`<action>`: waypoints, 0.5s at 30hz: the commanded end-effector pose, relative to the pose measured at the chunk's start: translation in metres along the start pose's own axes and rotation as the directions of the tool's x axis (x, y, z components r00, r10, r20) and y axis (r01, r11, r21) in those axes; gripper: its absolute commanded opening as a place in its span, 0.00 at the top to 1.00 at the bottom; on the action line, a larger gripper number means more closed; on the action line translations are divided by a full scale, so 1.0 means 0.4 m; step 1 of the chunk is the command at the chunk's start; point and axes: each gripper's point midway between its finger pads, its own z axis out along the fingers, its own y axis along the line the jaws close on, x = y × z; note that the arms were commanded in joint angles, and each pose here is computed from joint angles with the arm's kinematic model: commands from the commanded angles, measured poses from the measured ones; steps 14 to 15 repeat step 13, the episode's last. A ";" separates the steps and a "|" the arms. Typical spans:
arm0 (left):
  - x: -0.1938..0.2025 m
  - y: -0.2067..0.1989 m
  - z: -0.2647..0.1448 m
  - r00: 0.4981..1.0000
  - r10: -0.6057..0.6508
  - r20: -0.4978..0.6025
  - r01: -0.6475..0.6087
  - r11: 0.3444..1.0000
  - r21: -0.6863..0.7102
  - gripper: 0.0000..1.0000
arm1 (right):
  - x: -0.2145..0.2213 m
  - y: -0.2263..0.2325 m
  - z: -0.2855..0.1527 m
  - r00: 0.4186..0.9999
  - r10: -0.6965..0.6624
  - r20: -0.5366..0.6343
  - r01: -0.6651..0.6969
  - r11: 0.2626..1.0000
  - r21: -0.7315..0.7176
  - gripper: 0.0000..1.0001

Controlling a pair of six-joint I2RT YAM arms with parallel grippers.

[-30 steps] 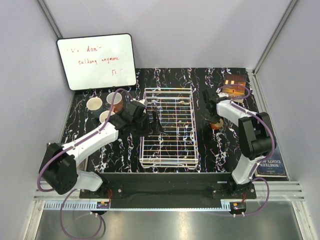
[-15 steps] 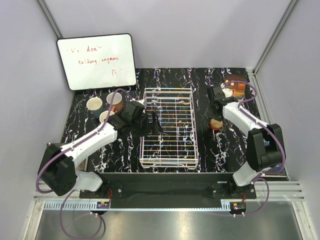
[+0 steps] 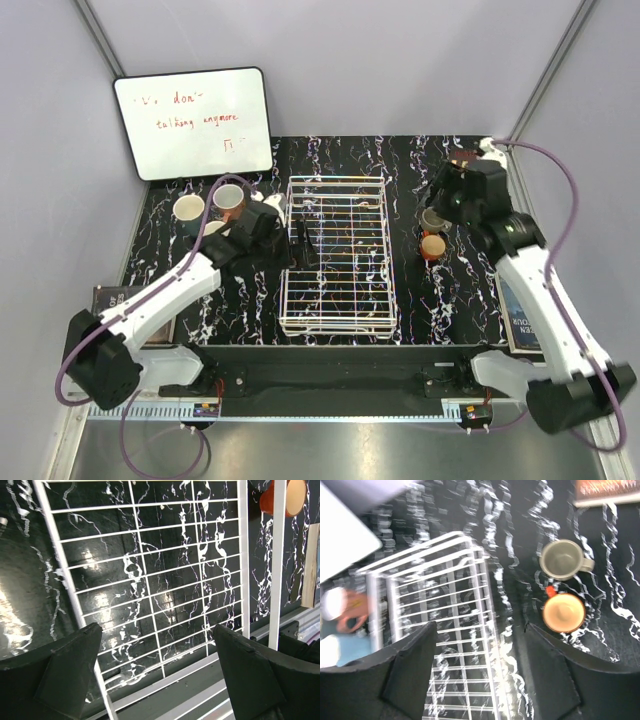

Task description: Unload the cups from the dish rack

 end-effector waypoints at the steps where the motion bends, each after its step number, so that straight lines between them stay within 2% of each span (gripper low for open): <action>1: -0.057 -0.002 -0.063 0.991 0.067 0.117 -0.065 0.998 -0.023 0.01 | 0.026 0.009 -0.136 0.998 -0.059 0.002 0.059 0.990 -0.132 0.20; 5: -0.056 0.041 -0.077 0.983 0.114 0.147 -0.098 0.989 -0.109 0.01 | 0.085 -0.031 -0.186 0.998 -0.060 -0.014 0.057 0.988 -0.142 0.14; 11: -0.037 0.083 -0.102 0.977 0.137 0.161 -0.109 0.979 -0.172 0.01 | 0.135 -0.085 -0.244 0.997 -0.076 -0.024 0.072 0.990 -0.118 0.13; 15: -0.036 0.090 -0.109 0.978 0.130 0.165 -0.099 0.978 -0.186 0.01 | 0.130 -0.093 -0.257 0.997 -0.081 -0.010 0.080 0.991 -0.108 0.13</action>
